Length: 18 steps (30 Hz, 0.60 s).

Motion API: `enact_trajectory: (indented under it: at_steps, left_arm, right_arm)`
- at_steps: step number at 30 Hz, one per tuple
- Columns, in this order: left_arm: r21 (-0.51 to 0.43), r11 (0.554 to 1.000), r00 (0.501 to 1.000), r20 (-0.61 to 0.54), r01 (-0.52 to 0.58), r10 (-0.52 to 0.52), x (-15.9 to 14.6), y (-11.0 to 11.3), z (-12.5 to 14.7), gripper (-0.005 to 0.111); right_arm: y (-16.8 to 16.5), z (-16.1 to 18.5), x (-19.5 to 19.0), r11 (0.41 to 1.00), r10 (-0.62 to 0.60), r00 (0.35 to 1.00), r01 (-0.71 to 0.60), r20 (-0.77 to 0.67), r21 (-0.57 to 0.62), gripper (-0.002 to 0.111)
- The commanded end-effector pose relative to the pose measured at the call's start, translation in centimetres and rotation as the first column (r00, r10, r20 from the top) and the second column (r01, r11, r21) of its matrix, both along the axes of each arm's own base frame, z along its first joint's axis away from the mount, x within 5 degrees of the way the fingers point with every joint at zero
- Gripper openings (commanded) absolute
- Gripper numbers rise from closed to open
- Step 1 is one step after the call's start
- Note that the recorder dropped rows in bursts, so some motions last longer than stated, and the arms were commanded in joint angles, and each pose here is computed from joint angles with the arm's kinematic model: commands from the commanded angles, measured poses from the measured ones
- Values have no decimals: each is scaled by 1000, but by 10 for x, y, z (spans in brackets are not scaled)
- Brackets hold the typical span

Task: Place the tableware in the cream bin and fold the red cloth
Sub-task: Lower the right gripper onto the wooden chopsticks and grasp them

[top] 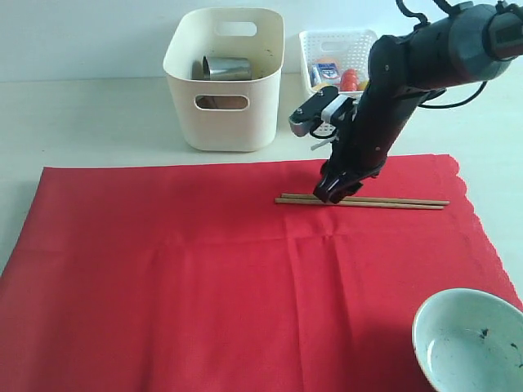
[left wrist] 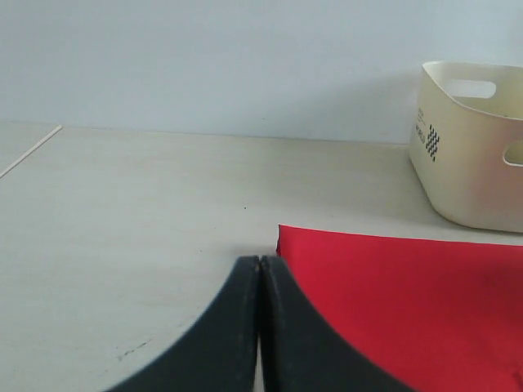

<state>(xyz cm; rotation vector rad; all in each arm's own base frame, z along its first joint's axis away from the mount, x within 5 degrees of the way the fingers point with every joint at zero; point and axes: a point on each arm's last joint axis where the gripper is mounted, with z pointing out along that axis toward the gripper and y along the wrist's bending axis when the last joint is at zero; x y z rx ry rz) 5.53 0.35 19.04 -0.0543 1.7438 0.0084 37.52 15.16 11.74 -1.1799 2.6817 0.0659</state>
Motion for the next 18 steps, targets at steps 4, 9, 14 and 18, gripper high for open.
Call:
enact_trajectory:
  at_steps: [4,9,14,18]
  left_arm:
    - [4,1000,1000,9,8,-9,0,0,0,3]
    - [4,1000,1000,9,8,-9,0,0,0,3]
    - [4,1000,1000,9,8,-9,0,0,0,3]
    - [4,1000,1000,9,8,-9,0,0,0,3]
  right_arm:
    - [-1,-12,-1,996,77,996,-80,-53,-41,46]
    - [-1,-4,-3,995,82,995,-85,-63,-43,46]
    - [-2,17,-4,994,104,994,-104,-19,-33,46]
    - [-2,16,-4,990,133,991,-133,-22,-39,46]
